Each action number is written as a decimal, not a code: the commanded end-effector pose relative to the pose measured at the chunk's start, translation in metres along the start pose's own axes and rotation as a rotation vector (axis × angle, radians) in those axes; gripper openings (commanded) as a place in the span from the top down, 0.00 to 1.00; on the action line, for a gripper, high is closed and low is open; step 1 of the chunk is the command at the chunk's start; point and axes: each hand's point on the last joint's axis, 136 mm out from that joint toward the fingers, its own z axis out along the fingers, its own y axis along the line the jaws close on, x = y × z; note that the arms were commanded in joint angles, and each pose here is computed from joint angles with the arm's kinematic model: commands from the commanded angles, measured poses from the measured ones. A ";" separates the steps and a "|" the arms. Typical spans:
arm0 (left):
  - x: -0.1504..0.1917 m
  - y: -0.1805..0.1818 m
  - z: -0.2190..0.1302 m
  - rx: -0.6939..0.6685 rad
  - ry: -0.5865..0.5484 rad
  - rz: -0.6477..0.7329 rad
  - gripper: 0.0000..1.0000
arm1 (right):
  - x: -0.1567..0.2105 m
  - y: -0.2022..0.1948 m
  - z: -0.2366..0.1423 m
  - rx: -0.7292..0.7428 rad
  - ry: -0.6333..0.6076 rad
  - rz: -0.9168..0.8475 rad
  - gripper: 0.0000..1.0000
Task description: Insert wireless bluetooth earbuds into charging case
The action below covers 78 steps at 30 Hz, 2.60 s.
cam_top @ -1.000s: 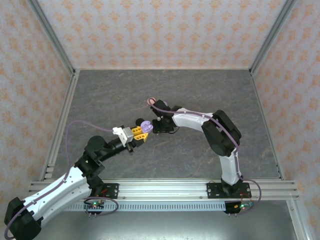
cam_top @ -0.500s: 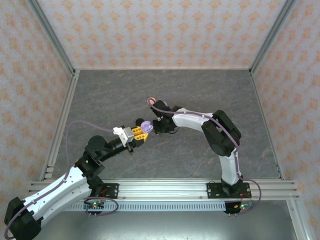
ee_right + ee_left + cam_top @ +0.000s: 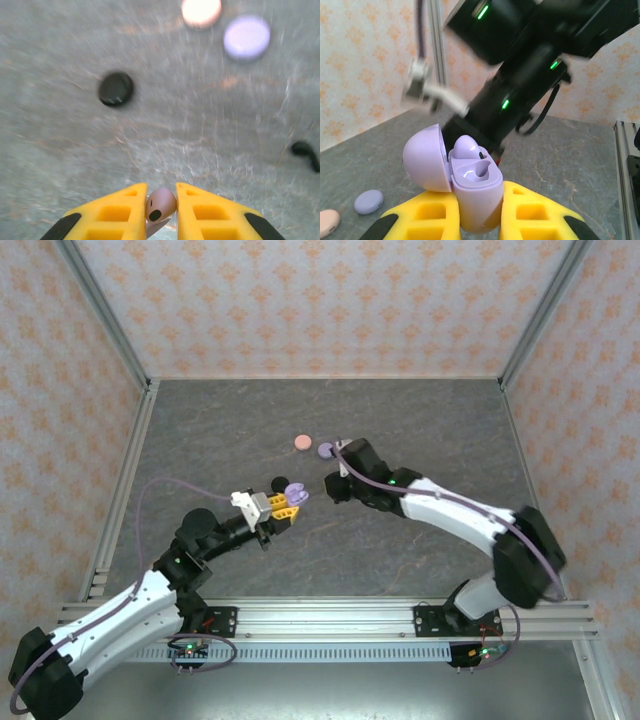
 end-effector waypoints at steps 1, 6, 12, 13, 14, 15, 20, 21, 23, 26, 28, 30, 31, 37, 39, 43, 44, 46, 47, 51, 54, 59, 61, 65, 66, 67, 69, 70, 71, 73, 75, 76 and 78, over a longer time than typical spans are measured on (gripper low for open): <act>-0.015 0.000 0.005 0.000 -0.045 -0.008 1.00 | -0.033 0.012 -0.033 -0.054 -0.189 -0.118 0.82; -0.017 -0.002 0.014 0.027 -0.036 -0.019 1.00 | -0.056 0.042 -0.081 -0.171 -0.326 -0.259 0.82; -0.011 -0.001 0.017 0.028 -0.042 -0.022 1.00 | -0.072 0.073 -0.123 -0.212 -0.470 -0.398 0.82; -0.010 -0.002 0.017 0.030 -0.039 -0.023 1.00 | -0.070 0.079 -0.125 -0.209 -0.461 -0.425 0.82; -0.010 -0.002 0.018 0.031 -0.035 -0.024 1.00 | -0.068 0.084 -0.126 -0.206 -0.456 -0.446 0.82; -0.010 -0.001 0.018 0.030 -0.032 -0.024 1.00 | -0.066 0.091 -0.128 -0.207 -0.455 -0.471 0.82; -0.009 -0.001 0.020 0.033 -0.021 -0.036 1.00 | -0.052 0.108 -0.123 -0.179 -0.445 -0.549 0.82; -0.010 -0.001 0.021 0.036 -0.021 -0.039 1.00 | -0.051 0.111 -0.122 -0.167 -0.447 -0.565 0.82; -0.010 -0.002 0.022 0.040 -0.017 -0.042 1.00 | -0.049 0.116 -0.119 -0.152 -0.445 -0.595 0.82; -0.012 -0.002 0.023 0.044 -0.016 -0.045 1.00 | -0.047 0.120 -0.112 -0.133 -0.434 -0.625 0.82; -0.012 -0.002 0.023 0.045 -0.017 -0.046 1.00 | -0.046 0.120 -0.108 -0.123 -0.426 -0.635 0.82; -0.012 -0.002 0.023 0.045 -0.016 -0.045 1.00 | -0.045 0.120 -0.103 -0.113 -0.417 -0.643 0.82; -0.011 -0.002 0.023 0.045 -0.015 -0.047 1.00 | -0.045 0.120 -0.103 -0.112 -0.416 -0.645 0.82; -0.012 -0.002 0.023 0.045 -0.018 -0.044 1.00 | -0.040 0.117 -0.096 -0.103 -0.402 -0.644 0.82; -0.012 -0.003 0.023 0.047 -0.018 -0.044 1.00 | -0.040 0.117 -0.096 -0.103 -0.405 -0.640 0.82; -0.014 -0.003 0.023 0.048 -0.023 -0.045 1.00 | -0.040 0.119 -0.096 -0.115 -0.415 -0.632 0.82; -0.014 -0.003 0.023 0.050 -0.024 -0.046 1.00 | -0.040 0.120 -0.096 -0.121 -0.416 -0.629 0.82; -0.016 -0.003 0.023 0.050 -0.028 -0.050 1.00 | -0.039 0.121 -0.096 -0.132 -0.415 -0.628 0.82; -0.017 -0.003 0.023 0.050 -0.031 -0.052 1.00 | -0.039 0.122 -0.096 -0.137 -0.417 -0.626 0.82; -0.022 -0.004 0.023 0.056 -0.045 -0.061 1.00 | -0.036 0.121 -0.093 -0.137 -0.414 -0.624 0.82; -0.025 -0.004 0.023 0.059 -0.049 -0.066 1.00 | -0.031 0.119 -0.084 -0.127 -0.393 -0.626 0.82; -0.028 -0.005 0.023 0.063 -0.056 -0.072 1.00 | -0.029 0.119 -0.080 -0.131 -0.391 -0.621 0.82; -0.029 -0.005 0.022 0.063 -0.060 -0.071 1.00 | -0.027 0.119 -0.080 -0.135 -0.385 -0.620 0.82; -0.028 -0.003 0.022 0.050 -0.058 -0.076 1.00 | -0.024 0.118 -0.081 -0.141 -0.370 -0.614 0.82; -0.027 -0.002 0.022 0.046 -0.058 -0.079 1.00 | -0.023 0.117 -0.082 -0.142 -0.367 -0.612 0.82; -0.027 -0.002 0.022 0.046 -0.058 -0.078 1.00 | -0.022 0.117 -0.082 -0.142 -0.362 -0.612 0.82; -0.028 -0.002 0.022 0.045 -0.060 -0.079 1.00 | -0.017 0.114 -0.079 -0.138 -0.345 -0.613 0.82; -0.028 -0.001 0.022 0.043 -0.059 -0.079 1.00 | -0.018 0.113 -0.083 -0.140 -0.352 -0.609 0.82; -0.028 -0.001 0.022 0.044 -0.060 -0.079 1.00 | -0.019 0.113 -0.087 -0.143 -0.360 -0.605 0.82; -0.028 -0.001 0.022 0.042 -0.062 -0.080 1.00 | -0.017 0.113 -0.087 -0.150 -0.353 -0.601 0.82; -0.028 -0.001 0.023 0.042 -0.064 -0.082 1.00 | -0.014 0.113 -0.087 -0.158 -0.347 -0.595 0.82; -0.028 -0.001 0.023 0.042 -0.062 -0.085 1.00 | -0.013 0.113 -0.086 -0.161 -0.343 -0.594 0.82; -0.029 -0.001 0.022 0.042 -0.064 -0.086 1.00 | -0.012 0.113 -0.086 -0.165 -0.338 -0.590 0.82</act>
